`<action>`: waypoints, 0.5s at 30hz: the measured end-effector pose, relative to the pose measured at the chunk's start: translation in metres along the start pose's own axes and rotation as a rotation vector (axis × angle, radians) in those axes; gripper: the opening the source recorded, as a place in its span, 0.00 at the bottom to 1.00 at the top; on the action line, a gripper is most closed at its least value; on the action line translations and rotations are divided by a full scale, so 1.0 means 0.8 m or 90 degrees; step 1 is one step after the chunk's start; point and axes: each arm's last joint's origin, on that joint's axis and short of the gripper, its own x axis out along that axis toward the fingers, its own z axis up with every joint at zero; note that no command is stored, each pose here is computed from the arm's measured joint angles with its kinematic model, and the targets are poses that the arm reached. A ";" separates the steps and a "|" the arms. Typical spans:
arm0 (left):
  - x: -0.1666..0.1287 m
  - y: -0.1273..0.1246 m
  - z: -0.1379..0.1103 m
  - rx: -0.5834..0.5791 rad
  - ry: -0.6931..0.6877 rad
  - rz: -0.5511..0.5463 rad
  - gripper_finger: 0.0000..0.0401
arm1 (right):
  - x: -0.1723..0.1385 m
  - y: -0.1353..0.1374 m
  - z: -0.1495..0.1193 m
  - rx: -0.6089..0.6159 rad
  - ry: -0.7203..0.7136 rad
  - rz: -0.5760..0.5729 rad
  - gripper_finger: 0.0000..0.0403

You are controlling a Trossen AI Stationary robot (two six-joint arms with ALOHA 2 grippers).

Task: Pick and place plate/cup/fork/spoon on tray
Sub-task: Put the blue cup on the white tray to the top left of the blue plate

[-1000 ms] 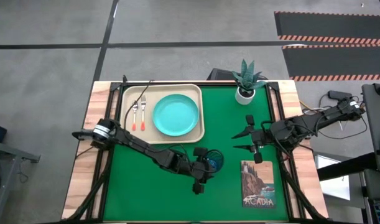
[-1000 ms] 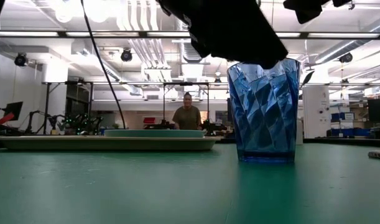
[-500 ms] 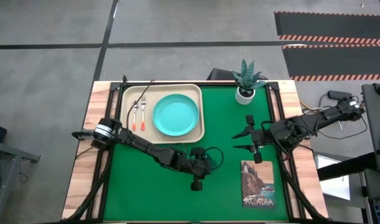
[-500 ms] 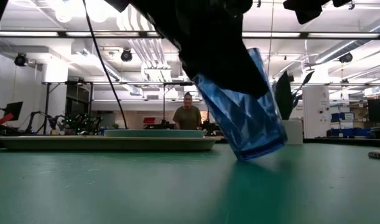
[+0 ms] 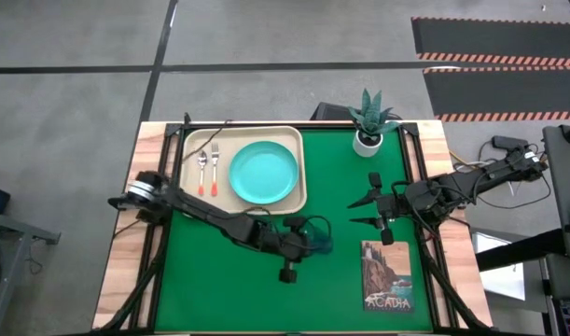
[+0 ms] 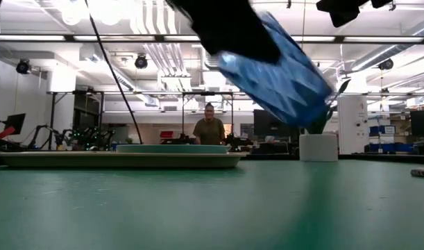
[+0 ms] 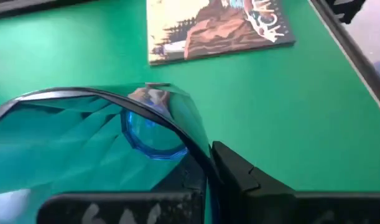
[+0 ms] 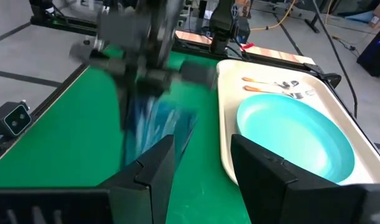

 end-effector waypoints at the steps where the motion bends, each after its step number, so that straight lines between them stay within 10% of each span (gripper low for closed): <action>1: -0.012 0.004 0.004 0.004 0.006 0.003 0.01 | 0.000 0.000 0.000 0.000 0.000 0.000 0.37; 15: -0.179 0.168 -0.018 -0.166 0.187 0.233 0.01 | 0.005 0.001 -0.001 -0.001 0.006 0.000 0.37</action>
